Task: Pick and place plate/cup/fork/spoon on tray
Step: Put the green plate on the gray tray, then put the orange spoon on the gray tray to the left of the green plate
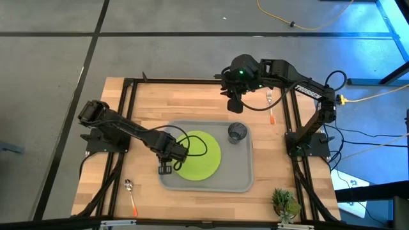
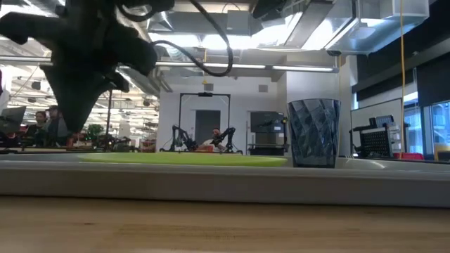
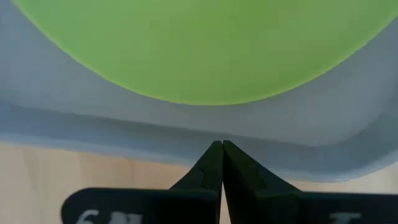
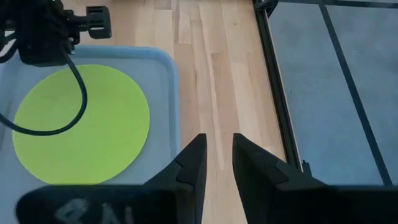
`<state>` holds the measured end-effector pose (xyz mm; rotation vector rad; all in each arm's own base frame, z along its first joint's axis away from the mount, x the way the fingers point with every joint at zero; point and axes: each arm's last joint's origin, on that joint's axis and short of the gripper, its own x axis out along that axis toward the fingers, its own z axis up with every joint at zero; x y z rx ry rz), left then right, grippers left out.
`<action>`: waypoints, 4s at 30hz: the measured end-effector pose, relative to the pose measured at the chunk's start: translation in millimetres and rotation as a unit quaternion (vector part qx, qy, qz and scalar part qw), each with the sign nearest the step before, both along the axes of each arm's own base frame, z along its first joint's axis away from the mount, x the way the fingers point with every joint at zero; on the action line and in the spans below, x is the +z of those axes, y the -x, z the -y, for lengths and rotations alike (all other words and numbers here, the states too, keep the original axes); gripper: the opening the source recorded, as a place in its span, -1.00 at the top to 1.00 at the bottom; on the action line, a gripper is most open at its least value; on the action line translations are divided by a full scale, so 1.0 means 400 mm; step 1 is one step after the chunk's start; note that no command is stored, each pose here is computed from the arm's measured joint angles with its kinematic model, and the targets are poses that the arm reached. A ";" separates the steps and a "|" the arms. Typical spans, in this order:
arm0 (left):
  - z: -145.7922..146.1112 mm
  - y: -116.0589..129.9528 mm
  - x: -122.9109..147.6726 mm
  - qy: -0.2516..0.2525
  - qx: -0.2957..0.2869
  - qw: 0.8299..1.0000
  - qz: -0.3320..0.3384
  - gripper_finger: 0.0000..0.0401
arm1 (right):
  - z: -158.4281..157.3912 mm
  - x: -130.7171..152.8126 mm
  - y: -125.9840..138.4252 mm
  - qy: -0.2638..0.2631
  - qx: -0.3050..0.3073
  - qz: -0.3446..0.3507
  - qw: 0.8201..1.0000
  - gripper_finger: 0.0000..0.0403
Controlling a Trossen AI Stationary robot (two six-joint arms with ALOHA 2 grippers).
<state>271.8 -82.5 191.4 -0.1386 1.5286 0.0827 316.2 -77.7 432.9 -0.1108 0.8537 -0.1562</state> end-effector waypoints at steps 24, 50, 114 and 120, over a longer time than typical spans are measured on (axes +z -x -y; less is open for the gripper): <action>-0.011 -0.024 -0.057 0.034 -0.029 0.995 0.089 1.00 | -0.017 0.001 -0.002 -0.069 0.102 0.018 0.992 0.61; -0.057 -0.018 -0.051 0.000 -0.015 1.000 0.014 1.00 | -0.017 0.001 -0.003 -0.072 0.100 0.018 0.992 0.61; 0.288 0.326 0.216 0.145 0.545 0.823 -0.066 0.94 | -0.099 -0.008 0.070 -0.044 -0.003 -0.105 0.993 0.61; 0.307 0.333 0.202 0.133 0.544 0.820 -0.119 0.81 | -0.098 -0.005 0.064 -0.057 -0.022 -0.088 0.994 0.61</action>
